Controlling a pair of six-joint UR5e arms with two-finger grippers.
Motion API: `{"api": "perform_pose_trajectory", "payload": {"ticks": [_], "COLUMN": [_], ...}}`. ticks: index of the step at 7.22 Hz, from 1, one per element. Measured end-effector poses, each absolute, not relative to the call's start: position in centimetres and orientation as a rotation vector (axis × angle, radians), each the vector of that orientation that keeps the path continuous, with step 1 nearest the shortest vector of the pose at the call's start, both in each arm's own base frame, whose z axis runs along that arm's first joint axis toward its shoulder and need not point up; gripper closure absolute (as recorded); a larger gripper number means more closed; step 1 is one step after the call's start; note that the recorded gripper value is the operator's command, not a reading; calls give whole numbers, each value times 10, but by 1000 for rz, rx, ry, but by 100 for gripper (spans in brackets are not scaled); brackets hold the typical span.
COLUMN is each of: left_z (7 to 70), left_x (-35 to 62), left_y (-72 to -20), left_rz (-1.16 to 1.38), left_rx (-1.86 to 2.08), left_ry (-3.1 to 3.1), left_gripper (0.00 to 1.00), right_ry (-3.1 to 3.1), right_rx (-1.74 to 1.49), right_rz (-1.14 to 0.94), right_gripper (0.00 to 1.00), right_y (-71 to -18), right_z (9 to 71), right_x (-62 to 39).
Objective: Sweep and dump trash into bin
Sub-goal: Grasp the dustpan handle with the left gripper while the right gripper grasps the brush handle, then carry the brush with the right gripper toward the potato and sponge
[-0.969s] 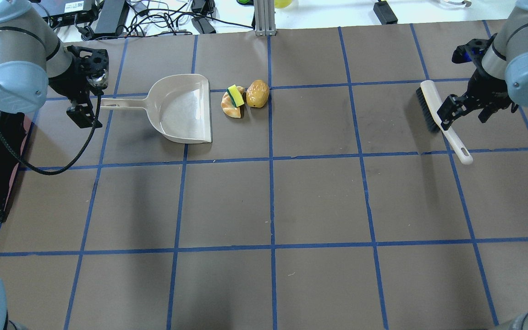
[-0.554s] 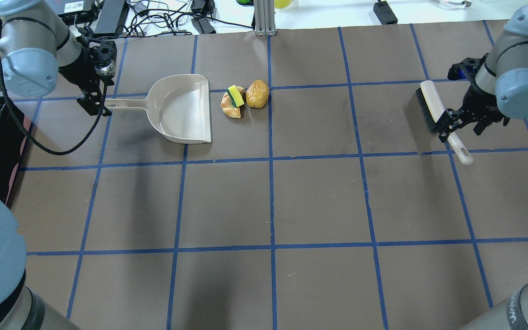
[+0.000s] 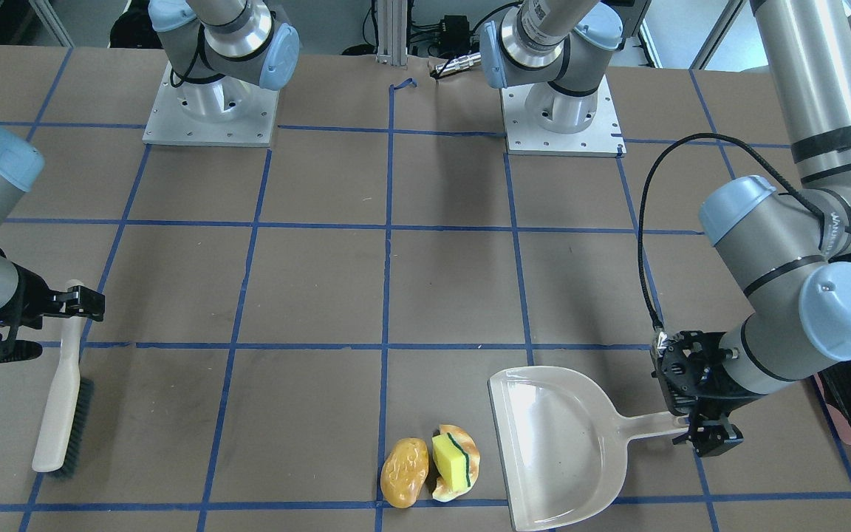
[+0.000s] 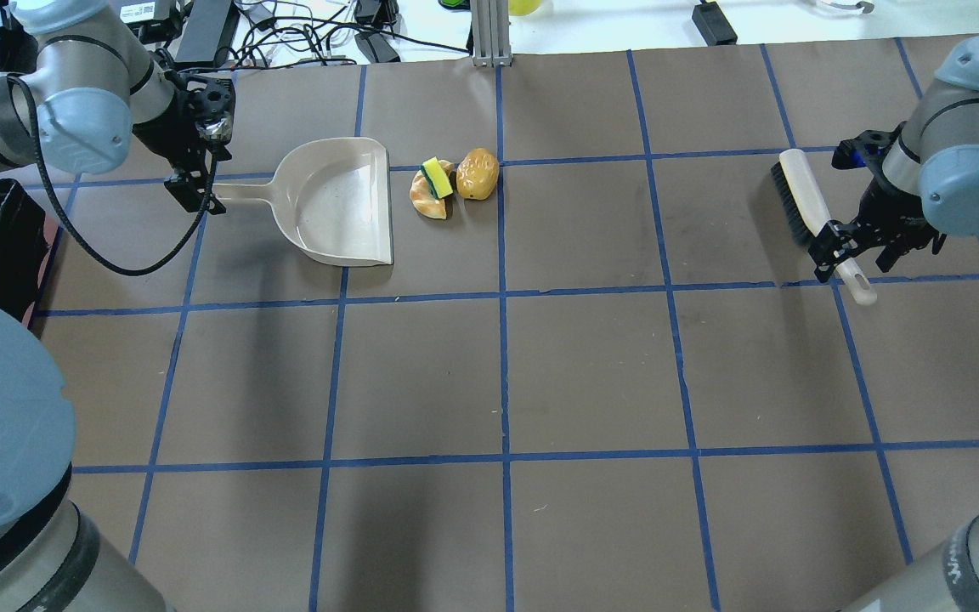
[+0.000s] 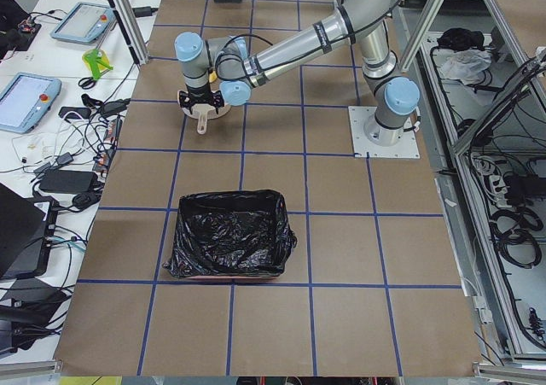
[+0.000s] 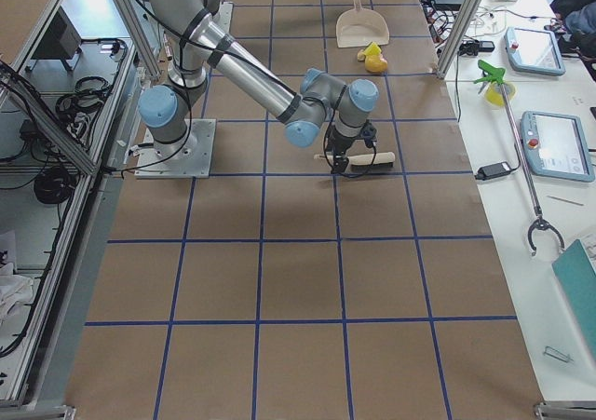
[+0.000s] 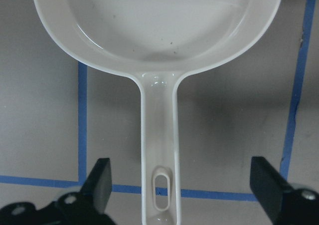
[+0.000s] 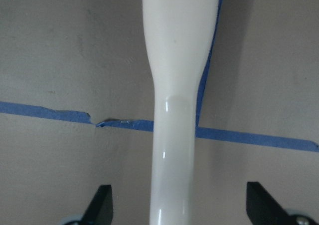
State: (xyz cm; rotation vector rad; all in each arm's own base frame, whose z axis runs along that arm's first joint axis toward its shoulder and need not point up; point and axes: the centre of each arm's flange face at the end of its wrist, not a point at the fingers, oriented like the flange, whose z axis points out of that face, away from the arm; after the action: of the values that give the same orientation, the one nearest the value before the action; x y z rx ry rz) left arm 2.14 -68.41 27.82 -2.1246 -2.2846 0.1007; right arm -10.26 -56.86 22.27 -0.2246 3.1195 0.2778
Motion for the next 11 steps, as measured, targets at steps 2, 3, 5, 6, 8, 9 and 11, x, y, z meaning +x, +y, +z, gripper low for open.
{"api": "perform_pose_trajectory", "payload": {"ticks": [2, 3, 5, 6, 8, 9, 11], "left_z": [275, 270, 262, 257, 246, 243, 239], "left_x": [18, 20, 26, 28, 29, 30, 30], "left_y": [-690, -691, -693, -694, -695, -696, -695], "left_rz": [97, 87, 65, 51, 31, 25, 17], "left_rx": [-2131, -2130, -2124, -2116, -2101, -2092, -2084], "left_ry": [-2282, -2276, -2279, -2285, -2291, -2297, -2298], "left_gripper": [2, 2, 2, 2, 2, 2, 9], "right_ry": [3122, 3125, 3130, 3132, 3142, 3143, 3119], "right_rx": [-220, -219, -215, -215, -210, -189, -143], "right_rz": [266, 257, 245, 235, 195, 161, 112], "right_gripper": [96, 100, 100, 100, 100, 100, 100], "right_y": [-570, -571, -573, -576, -583, -589, -600], "right_z": [224, 225, 229, 232, 245, 255, 263], "right_x": [-103, -104, -105, -105, -106, -103, -76]}}
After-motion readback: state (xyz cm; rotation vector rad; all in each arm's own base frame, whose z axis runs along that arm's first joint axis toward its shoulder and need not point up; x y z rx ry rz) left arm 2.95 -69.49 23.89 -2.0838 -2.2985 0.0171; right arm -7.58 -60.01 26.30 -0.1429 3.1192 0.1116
